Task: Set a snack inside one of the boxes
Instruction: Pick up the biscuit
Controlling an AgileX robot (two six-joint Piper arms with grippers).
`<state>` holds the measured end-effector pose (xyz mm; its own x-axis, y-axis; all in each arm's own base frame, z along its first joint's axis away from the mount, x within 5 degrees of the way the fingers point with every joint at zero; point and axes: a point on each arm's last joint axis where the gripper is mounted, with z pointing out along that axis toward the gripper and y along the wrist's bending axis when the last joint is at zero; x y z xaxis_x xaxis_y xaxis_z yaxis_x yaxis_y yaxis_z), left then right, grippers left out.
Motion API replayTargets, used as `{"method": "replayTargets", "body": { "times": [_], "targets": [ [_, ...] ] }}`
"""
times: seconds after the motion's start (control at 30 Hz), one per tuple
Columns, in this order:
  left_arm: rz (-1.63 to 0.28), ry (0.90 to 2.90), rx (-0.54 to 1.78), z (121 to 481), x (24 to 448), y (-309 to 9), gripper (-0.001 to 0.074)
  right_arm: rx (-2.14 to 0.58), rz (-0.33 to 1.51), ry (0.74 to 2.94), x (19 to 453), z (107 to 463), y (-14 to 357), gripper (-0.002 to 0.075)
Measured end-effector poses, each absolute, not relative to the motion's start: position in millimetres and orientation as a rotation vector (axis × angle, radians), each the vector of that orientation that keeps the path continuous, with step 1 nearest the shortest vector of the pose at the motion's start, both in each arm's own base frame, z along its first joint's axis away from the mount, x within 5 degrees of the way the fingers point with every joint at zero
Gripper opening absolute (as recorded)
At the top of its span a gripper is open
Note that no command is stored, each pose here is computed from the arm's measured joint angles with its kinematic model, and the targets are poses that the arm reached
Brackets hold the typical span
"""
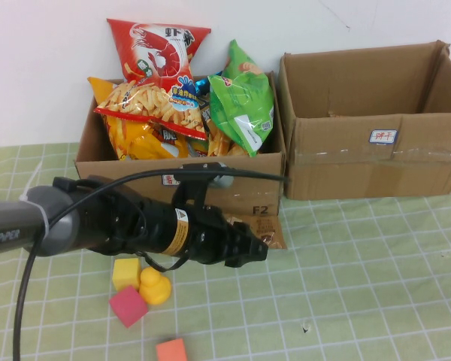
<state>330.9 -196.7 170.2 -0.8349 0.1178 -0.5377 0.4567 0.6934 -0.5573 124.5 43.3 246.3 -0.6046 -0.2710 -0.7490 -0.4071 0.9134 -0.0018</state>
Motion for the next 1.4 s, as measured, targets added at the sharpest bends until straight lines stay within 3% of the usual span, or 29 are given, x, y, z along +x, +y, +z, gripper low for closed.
{"method": "replayTargets", "body": {
  "times": [0.2,0.53,0.67,0.8,0.97,1.07,1.17,1.4],
  "targets": [
    [-0.896,2.435,0.411,168.4,335.5,-192.7,0.0251,-0.481,0.214,2.254,124.5,246.3,43.3,0.0000],
    [-0.247,2.298,0.462,158.7,359.9,-157.0,0.0219,-0.486,0.217,2.267,123.5,245.3,43.3,0.0000],
    [-0.142,2.317,0.453,149.2,355.4,-146.8,0.0129,-0.486,0.217,2.267,123.5,245.3,43.3,0.0000],
    [-0.055,2.351,0.344,143.1,348.7,-137.8,0.0084,-0.486,0.218,2.268,123.5,245.3,43.4,0.0000],
    [0.372,2.353,0.467,148.0,339.5,-134.7,0.0071,-0.486,0.218,2.269,123.4,245.2,43.4,0.0000],
    [0.498,2.442,0.518,150.7,332.0,-138.8,0.0069,-0.485,0.220,2.269,123.3,245.2,43.4,0.0000],
    [0.424,2.579,0.588,149.6,324.4,-148.2,0.0029,-0.483,0.222,2.268,123.4,245.4,43.5,0.0000],
    [-0.189,2.770,0.674,152.0,307.7,-188.7,0.0003,-0.469,0.240,2.269,123.3,245.6,44.3,-0.0001]
  ]
}}
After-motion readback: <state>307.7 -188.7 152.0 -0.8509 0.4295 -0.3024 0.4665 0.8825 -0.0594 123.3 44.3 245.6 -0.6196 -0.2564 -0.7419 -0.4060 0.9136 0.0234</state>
